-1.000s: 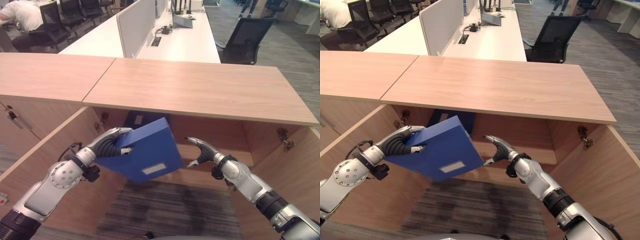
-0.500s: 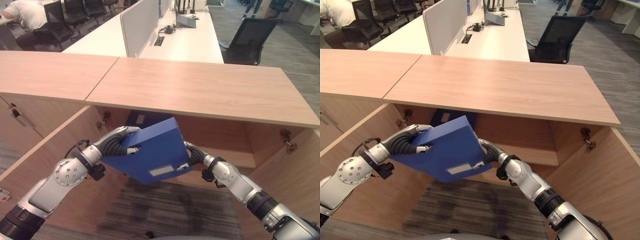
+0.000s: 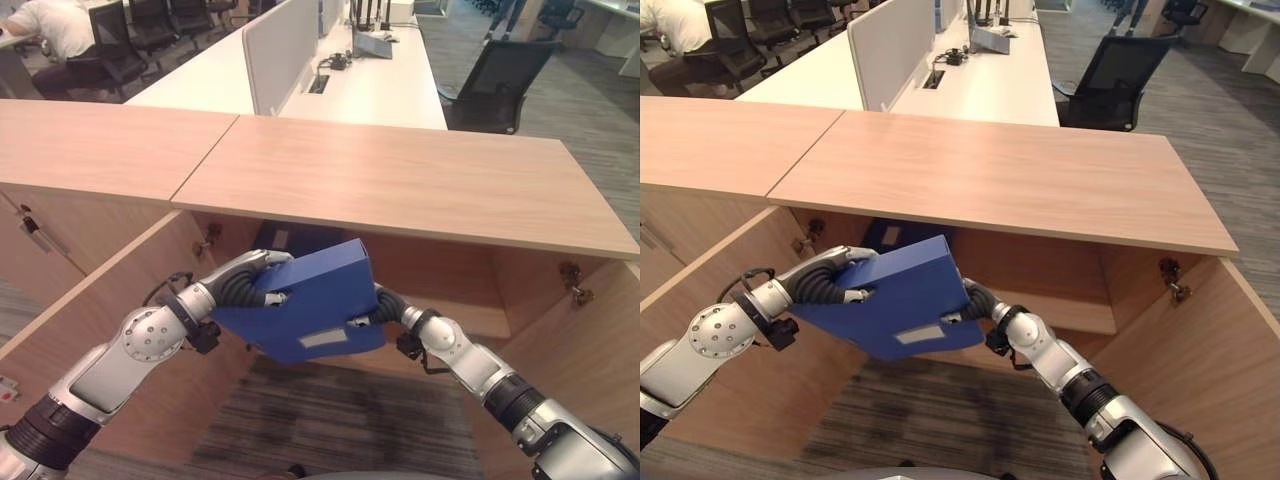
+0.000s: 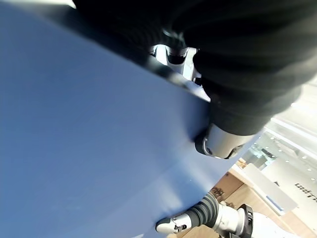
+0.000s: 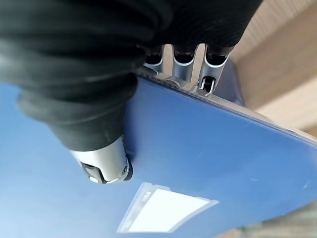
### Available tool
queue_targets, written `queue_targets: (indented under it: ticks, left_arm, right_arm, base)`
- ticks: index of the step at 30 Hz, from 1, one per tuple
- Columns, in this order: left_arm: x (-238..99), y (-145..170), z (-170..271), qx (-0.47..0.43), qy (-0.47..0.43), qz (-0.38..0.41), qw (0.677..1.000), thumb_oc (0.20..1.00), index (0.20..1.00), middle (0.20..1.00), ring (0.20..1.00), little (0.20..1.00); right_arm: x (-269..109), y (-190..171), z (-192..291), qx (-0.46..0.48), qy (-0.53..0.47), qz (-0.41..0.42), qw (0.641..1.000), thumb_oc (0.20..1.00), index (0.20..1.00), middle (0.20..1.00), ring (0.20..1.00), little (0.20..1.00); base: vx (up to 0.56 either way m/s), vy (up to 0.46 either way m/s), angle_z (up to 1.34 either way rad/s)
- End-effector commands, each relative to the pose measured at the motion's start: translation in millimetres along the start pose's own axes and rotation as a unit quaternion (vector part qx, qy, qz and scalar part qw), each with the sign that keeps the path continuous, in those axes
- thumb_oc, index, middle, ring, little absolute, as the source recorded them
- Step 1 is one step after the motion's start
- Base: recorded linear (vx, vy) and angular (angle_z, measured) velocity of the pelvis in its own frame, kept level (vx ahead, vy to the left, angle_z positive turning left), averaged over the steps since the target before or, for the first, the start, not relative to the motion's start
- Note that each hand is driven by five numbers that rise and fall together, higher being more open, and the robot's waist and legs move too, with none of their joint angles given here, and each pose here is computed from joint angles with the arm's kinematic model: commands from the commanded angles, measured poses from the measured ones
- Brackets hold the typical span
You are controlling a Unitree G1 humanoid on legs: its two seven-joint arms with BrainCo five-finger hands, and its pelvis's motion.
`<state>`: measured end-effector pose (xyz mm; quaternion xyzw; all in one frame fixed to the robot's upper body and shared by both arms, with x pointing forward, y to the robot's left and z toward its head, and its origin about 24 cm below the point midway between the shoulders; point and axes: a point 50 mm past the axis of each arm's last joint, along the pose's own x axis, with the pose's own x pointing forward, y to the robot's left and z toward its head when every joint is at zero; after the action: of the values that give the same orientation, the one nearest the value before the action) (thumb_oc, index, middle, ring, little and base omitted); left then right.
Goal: Put the empty folder in the office cabinet
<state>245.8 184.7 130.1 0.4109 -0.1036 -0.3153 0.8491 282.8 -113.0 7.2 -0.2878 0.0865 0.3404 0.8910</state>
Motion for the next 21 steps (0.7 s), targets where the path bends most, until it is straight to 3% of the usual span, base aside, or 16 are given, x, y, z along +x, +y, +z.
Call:
queue_targets:
  ticks: [1,12,13,14,15,21]
  left_arm:
    - [27.3,17.1,90.0,-0.057,-0.274,0.031,0.960,0.200,0.200,0.200,0.200,0.200]
    - [38.3,10.4,102.5,-0.092,-0.313,0.028,0.945,0.200,0.200,0.200,0.200,0.200]
    - [39.8,8.1,97.4,-0.101,-0.302,0.028,0.948,0.457,0.457,0.457,0.457,0.457]
    - [40.7,7.2,93.8,-0.103,-0.293,0.027,0.950,0.934,0.934,0.934,0.934,0.934]
    - [41.1,5.5,88.0,-0.104,-0.277,0.024,0.955,1.000,1.000,1.000,1.000,1.000]
    - [32.0,-15.8,33.5,-0.212,-0.157,0.039,0.964,1.000,1.000,1.000,1.000,1.000]
  right_arm:
    - [32.8,53.3,74.7,0.002,-0.139,0.123,0.983,0.200,0.200,0.200,0.200,0.200]
    - [34.6,72.2,65.7,0.022,-0.118,0.166,0.979,0.200,0.200,0.200,0.200,0.200]
    - [34.1,74.0,58.8,0.041,-0.105,0.163,0.980,0.200,0.200,0.200,0.200,0.200]
    - [33.3,74.9,53.1,0.055,-0.095,0.160,0.981,0.200,0.200,0.200,0.200,0.200]
    - [32.1,75.8,42.8,0.073,-0.076,0.154,0.982,0.200,0.200,0.200,0.200,0.200]
    - [13.7,101.2,-24.1,0.302,0.048,0.108,0.946,0.200,0.200,0.200,0.200,0.200]
  base:
    - [0.00,0.000,0.00]
    - [0.00,0.001,-0.01]
    - [0.00,0.000,0.00]
    - [0.00,0.000,0.00]
    - [0.00,0.000,0.00]
    - [-0.01,0.025,0.00]
